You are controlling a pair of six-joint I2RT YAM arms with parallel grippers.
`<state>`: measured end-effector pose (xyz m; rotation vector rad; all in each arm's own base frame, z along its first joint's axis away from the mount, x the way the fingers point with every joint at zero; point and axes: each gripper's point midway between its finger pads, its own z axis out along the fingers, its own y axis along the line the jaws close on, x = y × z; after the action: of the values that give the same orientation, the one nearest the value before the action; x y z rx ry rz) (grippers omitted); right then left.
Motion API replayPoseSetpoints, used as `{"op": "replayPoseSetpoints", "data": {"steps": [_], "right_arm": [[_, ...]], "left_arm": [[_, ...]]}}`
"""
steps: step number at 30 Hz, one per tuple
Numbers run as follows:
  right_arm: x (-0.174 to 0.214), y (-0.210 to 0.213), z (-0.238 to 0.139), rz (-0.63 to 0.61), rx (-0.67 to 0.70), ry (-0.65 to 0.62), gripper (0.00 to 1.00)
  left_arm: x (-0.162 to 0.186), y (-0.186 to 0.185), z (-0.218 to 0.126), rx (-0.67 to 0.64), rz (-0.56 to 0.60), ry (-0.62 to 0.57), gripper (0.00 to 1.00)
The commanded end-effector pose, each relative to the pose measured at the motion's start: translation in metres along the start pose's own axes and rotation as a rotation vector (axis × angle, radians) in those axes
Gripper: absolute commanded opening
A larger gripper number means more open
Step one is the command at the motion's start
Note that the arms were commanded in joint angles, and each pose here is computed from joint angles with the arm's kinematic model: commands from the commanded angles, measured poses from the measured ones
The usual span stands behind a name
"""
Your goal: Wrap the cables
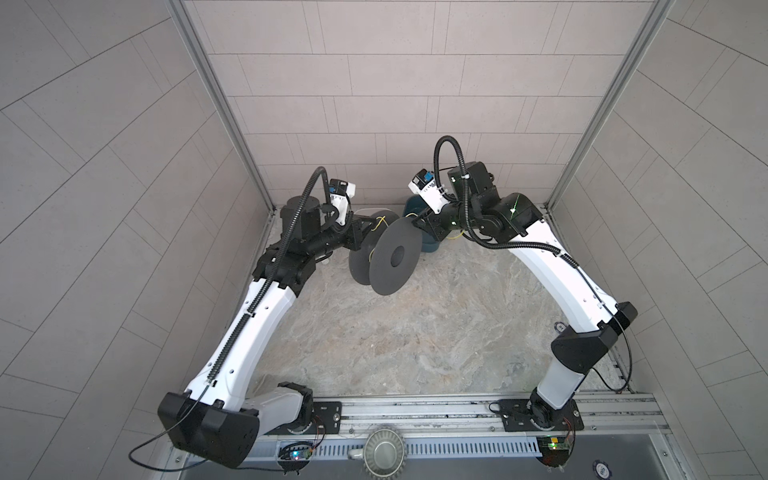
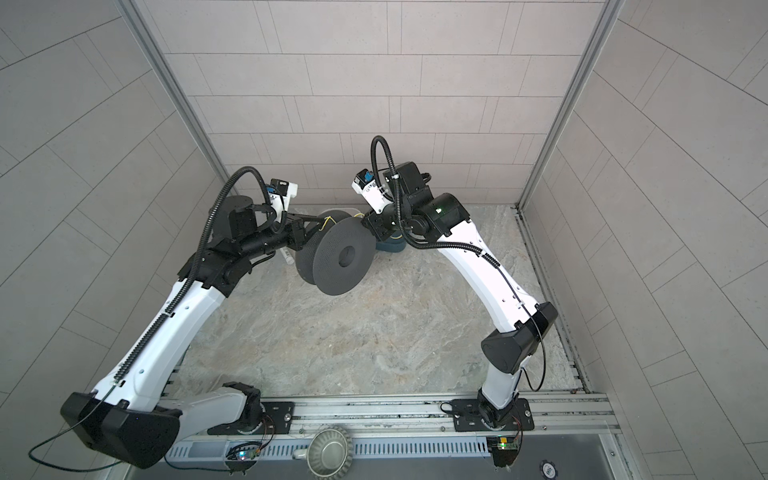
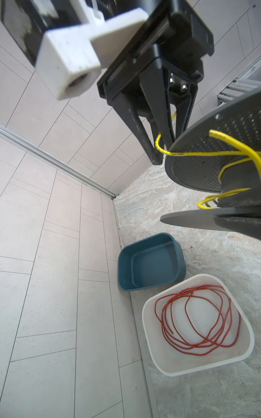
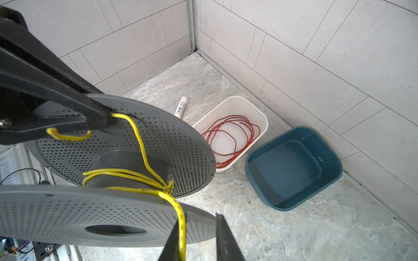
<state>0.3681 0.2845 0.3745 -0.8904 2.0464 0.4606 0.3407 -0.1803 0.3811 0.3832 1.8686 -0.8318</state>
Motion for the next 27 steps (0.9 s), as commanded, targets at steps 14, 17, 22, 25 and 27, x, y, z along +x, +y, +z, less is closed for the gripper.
{"op": "replayPoseSetpoints", "data": {"steps": [14,17,22,25,27], "right_arm": [[0.011,-0.012,-0.026,-0.03,0.084,0.024,0.42],[0.013,-0.014,-0.03,-0.031,0.102,0.023,0.33],[0.016,-0.014,-0.037,-0.039,0.11,0.031,0.32],[0.016,-0.011,-0.043,-0.037,0.099,0.029,0.33],[0.018,-0.009,-0.045,-0.036,0.094,0.036,0.33]], "left_arm": [[-0.036,-0.028,-0.023,0.049,0.087,-0.093,0.0],[-0.036,-0.027,-0.024,0.043,0.088,-0.095,0.0],[-0.033,-0.025,-0.022,0.036,0.09,-0.082,0.0],[-0.033,-0.024,-0.021,0.035,0.09,-0.081,0.0],[-0.034,-0.024,-0.02,0.036,0.089,-0.079,0.0]]}}
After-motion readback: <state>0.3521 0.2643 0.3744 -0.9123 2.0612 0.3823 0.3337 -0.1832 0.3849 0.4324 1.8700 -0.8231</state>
